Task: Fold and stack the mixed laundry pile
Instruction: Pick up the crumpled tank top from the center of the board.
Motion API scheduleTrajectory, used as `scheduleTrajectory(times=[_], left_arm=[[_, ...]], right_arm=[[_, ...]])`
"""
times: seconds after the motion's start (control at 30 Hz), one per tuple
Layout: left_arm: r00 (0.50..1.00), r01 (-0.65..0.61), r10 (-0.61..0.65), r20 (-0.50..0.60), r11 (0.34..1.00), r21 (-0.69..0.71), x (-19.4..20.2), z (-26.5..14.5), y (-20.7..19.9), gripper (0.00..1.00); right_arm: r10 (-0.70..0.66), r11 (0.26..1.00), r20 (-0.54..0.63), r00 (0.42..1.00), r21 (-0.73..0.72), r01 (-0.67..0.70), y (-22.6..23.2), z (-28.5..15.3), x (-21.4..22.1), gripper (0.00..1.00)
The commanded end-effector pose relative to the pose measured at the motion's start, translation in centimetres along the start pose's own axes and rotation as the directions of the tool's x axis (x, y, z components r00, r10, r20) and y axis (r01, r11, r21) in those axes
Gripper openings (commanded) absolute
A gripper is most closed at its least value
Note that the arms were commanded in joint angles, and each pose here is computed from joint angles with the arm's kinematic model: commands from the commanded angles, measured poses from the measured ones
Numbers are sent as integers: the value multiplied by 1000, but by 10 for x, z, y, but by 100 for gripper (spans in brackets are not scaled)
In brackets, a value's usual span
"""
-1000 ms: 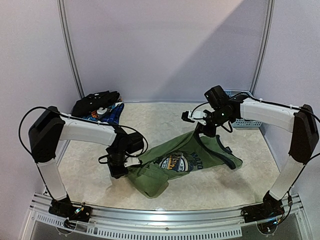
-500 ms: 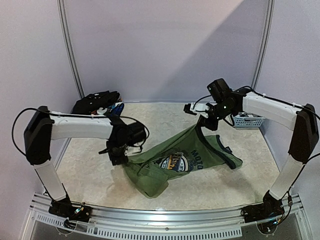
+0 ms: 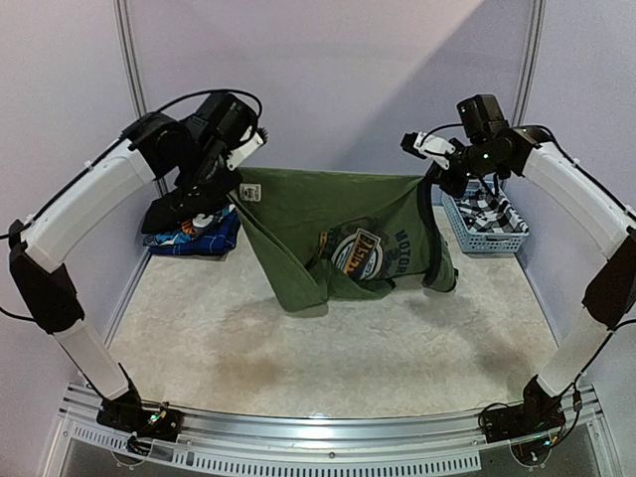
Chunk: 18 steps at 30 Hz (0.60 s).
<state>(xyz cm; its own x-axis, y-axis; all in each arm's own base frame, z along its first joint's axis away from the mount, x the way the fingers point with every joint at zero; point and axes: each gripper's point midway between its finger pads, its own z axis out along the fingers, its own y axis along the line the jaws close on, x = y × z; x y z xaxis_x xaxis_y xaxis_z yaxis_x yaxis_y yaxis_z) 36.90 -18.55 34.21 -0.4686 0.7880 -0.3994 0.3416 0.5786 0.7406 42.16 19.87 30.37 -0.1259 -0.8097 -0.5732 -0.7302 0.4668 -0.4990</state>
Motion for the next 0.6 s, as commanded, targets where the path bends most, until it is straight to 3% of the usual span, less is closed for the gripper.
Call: scheduleTrajectory(times=[0.0,0.23,0.37,0.57], left_arm=[[998,30,-27,58,998,-56,-4,-33,40,0],[954,101,-82,289,994,-51,-36,-92,73,0],[933,93,-52,357,991,-98,-45,-119,88,0],[885,110,-27,465,982,-152,-55,-171,100,0]], right_arm=[[8,988,20,1000,152,-11,-39,-51,-11,0],[2,967,116,993,252,-31,-65,-101,-40,0],[-27,955,151,988,297,-20,-75,-129,-52,0],[-107,965,227,968,256,47,-56,-172,-63,0]])
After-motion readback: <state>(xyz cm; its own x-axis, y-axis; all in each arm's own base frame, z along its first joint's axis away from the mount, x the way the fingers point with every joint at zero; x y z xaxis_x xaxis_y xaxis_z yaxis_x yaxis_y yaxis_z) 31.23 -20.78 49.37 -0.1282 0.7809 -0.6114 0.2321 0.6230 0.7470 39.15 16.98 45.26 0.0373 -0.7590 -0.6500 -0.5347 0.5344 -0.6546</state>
